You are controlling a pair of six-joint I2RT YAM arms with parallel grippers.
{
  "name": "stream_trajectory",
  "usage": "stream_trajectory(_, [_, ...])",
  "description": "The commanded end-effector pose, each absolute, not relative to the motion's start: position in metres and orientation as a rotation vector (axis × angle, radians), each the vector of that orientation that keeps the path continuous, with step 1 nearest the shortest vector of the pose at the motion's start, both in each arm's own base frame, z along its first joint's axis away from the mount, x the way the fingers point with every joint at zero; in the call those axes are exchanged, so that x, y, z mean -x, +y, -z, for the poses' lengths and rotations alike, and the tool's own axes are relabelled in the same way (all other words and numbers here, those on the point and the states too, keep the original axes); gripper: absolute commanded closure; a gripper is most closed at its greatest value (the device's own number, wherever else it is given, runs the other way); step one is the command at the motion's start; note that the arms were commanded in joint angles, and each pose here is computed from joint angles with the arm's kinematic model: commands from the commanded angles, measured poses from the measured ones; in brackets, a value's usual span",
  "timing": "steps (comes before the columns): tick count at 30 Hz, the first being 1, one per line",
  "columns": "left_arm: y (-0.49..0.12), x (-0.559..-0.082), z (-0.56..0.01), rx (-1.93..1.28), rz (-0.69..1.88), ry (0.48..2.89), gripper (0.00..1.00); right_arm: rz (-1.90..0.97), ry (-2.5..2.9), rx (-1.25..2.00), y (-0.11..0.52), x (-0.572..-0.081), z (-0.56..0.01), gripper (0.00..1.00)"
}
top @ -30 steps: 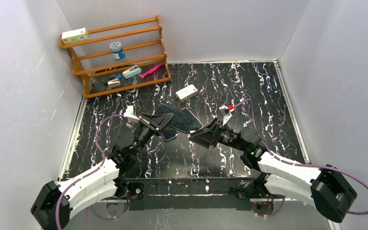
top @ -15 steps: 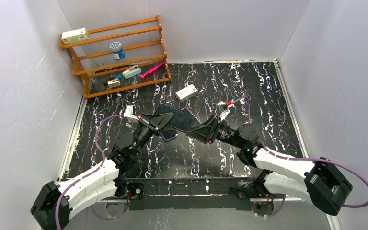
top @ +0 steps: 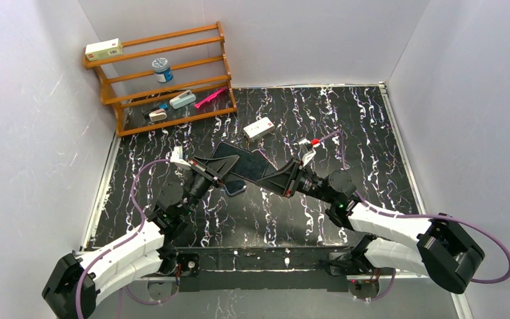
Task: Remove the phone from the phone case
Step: Remove the phone case from the phone.
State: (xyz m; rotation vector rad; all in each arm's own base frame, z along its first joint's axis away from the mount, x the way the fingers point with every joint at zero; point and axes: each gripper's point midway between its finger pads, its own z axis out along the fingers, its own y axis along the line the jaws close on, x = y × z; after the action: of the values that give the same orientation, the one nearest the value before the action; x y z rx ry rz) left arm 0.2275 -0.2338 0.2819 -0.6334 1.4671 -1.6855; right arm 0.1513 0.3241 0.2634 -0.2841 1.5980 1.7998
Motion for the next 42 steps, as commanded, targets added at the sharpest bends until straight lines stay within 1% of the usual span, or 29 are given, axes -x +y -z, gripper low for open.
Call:
stream_trajectory(1, [-0.229, -0.216, -0.314, 0.619, 1.809, 1.357, 1.0, -1.663, 1.52, 0.418, 0.327, -0.157, -0.267, 0.99])
stream_trajectory(7, [-0.23, -0.212, -0.309, 0.661, 1.865, 1.377, 1.0, -1.522, 1.52, 0.478, 0.324, -0.167, -0.258, 0.99])
stream_trajectory(14, [-0.234, -0.2, -0.324, 0.615, 1.94, 1.379, 1.0, -1.241, 1.555, 0.554, 0.319, -0.197, -0.241, 0.99])
stream_trajectory(24, [-0.241, -0.184, -0.342, 0.525, 2.025, 1.391, 1.0, -1.011, 1.584, 0.653, 0.315, -0.221, -0.217, 0.99])
stream_trajectory(34, [-0.25, -0.179, -0.342, 0.448, 2.03, 1.432, 1.0, -0.899, 1.671, 0.631, 0.311, -0.24, -0.185, 0.99])
stream_trajectory(36, [-0.25, -0.181, -0.339, 0.447, 2.003, 1.438, 1.0, -0.928, 1.674, 0.639, 0.311, -0.234, -0.184, 0.99])
stream_trajectory(39, [-0.251, -0.189, -0.327, 0.428, 1.897, 1.482, 1.0, -1.0, 1.67, 0.618, 0.308, -0.222, -0.189, 0.99])
stream_trajectory(42, [-0.253, -0.193, -0.321, 0.416, 1.858, 1.497, 1.0, -1.046, 1.689, 0.575, 0.301, -0.211, -0.188, 0.99])
